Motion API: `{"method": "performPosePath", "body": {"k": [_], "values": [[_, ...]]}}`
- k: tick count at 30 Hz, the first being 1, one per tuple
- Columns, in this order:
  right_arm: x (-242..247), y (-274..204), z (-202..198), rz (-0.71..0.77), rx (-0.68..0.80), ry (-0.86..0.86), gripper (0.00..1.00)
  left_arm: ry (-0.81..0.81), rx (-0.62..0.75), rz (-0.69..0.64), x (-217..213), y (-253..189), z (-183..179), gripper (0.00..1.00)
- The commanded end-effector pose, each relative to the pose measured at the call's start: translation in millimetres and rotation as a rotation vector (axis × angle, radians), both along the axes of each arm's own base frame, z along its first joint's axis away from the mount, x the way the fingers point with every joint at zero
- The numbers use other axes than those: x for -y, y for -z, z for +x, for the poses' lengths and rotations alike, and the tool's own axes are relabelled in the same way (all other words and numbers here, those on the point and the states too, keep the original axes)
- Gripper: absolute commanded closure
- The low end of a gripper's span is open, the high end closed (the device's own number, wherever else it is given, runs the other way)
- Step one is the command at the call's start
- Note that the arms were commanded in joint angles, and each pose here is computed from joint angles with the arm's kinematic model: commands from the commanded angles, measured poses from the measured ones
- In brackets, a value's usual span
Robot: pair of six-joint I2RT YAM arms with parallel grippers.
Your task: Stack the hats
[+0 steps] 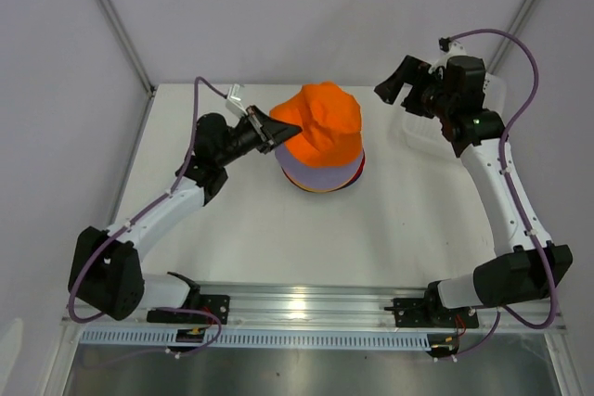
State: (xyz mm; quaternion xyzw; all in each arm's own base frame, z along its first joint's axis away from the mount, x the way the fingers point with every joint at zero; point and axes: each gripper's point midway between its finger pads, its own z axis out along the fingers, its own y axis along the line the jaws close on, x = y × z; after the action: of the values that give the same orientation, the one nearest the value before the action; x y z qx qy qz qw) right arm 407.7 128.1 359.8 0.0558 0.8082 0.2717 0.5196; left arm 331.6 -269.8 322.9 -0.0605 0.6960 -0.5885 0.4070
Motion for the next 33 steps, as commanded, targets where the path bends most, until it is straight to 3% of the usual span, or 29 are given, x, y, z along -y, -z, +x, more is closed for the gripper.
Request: {"method": "performPosePath", "body": {"k": [1,12,17,26,33], "values": [[-3.2,5.2,5.7,0.069,0.003,0.007,0.0,0.064,-0.015,0.015,6.4,22.7,-2.2,0.99],[-17.4,61.9,13.4,0.147,-0.087,-0.026,0.01,-0.017,-0.127,0.082,-15.4,80.2,1.8,0.98],[-32.1,86.4,9.4,0.197,-0.098,-0.1,0.04,-0.027,-0.154,0.091,-20.3,95.2,9.3,0.91],[-50.8,99.4,13.3,0.189,-0.086,-0.186,0.08,-0.033,-0.076,0.117,-37.0,77.8,16.7,0.47],[-57.8,101.9,23.9,0.218,-0.071,-0.207,0.14,-0.143,-0.005,0.215,-59.1,59.3,24.0,0.43]]}}
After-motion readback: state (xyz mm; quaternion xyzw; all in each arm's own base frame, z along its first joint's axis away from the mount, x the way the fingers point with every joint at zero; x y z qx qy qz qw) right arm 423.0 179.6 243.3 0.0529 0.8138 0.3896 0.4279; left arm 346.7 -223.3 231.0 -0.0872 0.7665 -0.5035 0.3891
